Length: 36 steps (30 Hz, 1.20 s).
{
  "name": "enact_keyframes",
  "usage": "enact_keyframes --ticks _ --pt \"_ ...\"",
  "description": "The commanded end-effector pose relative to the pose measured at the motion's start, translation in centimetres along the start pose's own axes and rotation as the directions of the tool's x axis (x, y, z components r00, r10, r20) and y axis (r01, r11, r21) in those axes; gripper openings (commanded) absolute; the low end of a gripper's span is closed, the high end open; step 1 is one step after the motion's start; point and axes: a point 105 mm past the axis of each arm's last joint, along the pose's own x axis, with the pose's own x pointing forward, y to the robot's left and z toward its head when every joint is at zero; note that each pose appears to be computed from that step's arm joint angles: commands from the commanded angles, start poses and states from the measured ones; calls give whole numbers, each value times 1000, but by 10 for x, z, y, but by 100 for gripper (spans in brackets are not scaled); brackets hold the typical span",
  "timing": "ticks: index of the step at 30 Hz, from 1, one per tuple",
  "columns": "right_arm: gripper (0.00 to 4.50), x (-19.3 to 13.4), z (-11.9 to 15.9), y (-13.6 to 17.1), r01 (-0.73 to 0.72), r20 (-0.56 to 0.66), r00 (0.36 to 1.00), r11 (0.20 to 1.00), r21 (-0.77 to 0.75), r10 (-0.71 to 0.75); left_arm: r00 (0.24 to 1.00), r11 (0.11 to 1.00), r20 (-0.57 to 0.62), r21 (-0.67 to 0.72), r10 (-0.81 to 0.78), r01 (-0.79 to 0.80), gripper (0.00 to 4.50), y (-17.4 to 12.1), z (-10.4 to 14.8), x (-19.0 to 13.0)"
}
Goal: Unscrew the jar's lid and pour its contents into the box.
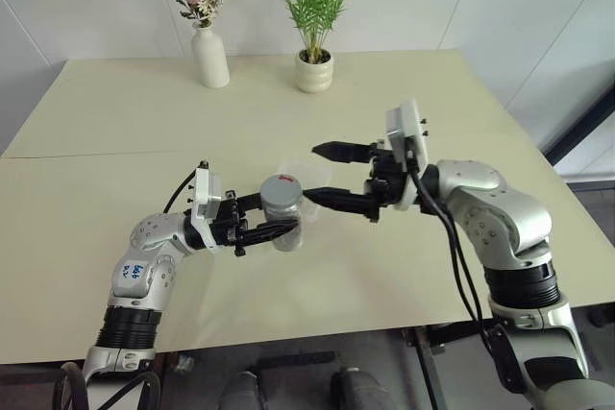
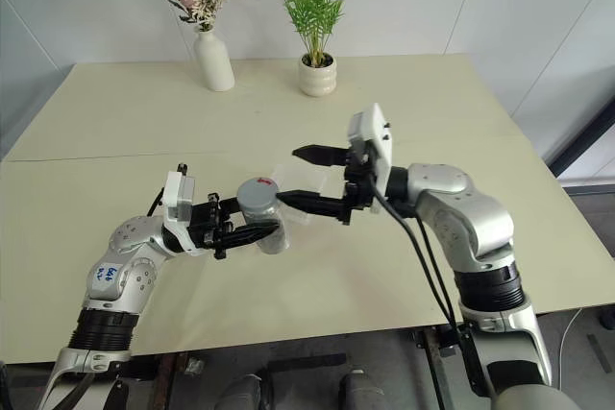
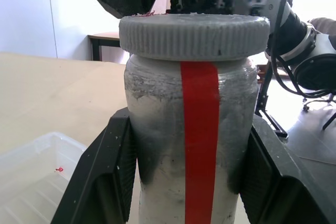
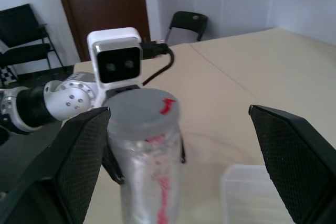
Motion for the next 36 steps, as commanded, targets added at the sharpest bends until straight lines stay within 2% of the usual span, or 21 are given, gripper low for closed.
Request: enact_keyframes --ticks 1,19,36 --pt "446 10 9 8 -26 -2 1000 998 -55 25 1000 999 11 43 -22 22 215 -4 7 2" --pt "446 42 3 2 -16 -40 999 998 -57 14 1000 999 15 38 -27 27 215 -6 5 4" --pt "446 16 4 -15 65 -70 995 995 -74 -70 1000 999 10 43 -15 15 215 -4 5 2"
